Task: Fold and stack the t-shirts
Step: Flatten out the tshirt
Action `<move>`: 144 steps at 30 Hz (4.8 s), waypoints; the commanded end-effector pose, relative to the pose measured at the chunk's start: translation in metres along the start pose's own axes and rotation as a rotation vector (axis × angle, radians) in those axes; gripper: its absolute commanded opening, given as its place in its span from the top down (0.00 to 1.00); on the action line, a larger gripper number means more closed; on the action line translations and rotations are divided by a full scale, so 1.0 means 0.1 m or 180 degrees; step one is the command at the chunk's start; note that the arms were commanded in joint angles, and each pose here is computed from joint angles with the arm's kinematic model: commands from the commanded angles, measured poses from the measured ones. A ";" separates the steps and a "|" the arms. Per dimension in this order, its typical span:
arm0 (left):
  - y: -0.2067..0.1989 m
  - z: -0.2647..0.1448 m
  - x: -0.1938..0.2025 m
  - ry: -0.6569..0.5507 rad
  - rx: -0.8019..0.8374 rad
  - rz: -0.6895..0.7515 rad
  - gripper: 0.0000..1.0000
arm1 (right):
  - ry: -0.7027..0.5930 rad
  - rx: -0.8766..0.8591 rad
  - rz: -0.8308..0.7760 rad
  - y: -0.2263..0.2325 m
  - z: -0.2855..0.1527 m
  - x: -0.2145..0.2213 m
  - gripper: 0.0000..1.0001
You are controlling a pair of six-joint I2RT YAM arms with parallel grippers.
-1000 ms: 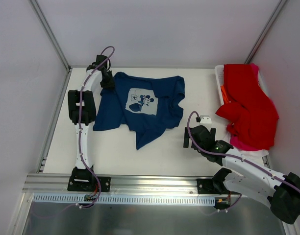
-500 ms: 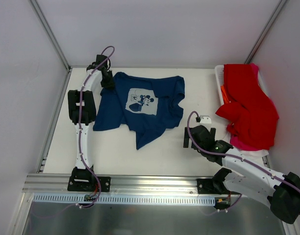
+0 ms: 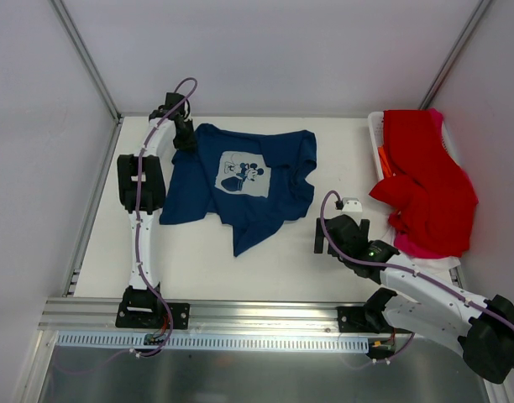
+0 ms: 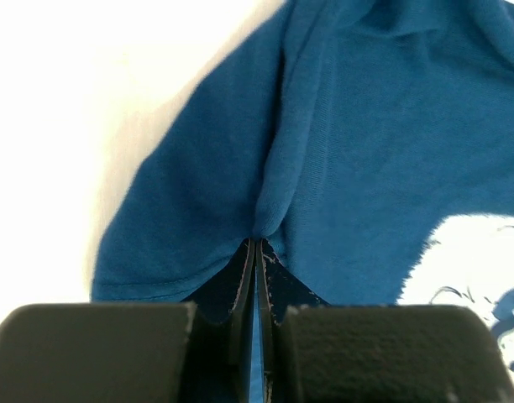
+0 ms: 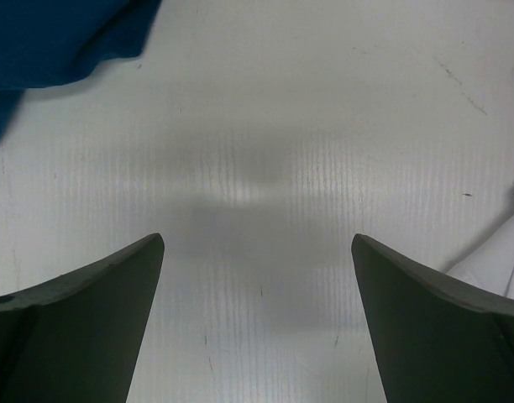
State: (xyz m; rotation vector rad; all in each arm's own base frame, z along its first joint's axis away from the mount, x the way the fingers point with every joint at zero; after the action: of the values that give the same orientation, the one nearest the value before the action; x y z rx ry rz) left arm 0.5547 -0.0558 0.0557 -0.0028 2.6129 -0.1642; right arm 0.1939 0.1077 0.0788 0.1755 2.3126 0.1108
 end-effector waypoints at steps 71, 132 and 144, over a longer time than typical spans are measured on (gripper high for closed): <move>0.73 -0.18 -0.90 -0.1558 -0.1146 0.0168 1.00 | 0.0133 -0.1295 0.0885 1.87 2.38 -2.54 0.00; 0.70 -0.16 -0.84 -0.1513 -0.0894 0.0124 1.00 | 0.0474 -0.1082 0.0976 2.07 2.73 -1.93 1.00; 0.60 -0.35 -0.82 -0.1548 -0.1296 0.0384 1.00 | 0.0368 -0.1032 0.0622 1.91 2.11 -2.12 0.99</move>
State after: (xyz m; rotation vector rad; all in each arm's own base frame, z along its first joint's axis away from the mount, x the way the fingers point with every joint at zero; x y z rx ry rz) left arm 0.6128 0.0167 0.0608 -0.0478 2.2196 0.2856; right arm 0.5203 0.2727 0.0484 0.3295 2.4120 0.6184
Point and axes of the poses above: each gripper's point midway between its finger pads, its own z axis out along the fingers, its own y axis along the line the jaws close on, x = y × z, the point moved 2 cm from there along -z, back along the fingers, and after that the axes turned 9 degrees about z, right-handed, at the moved point
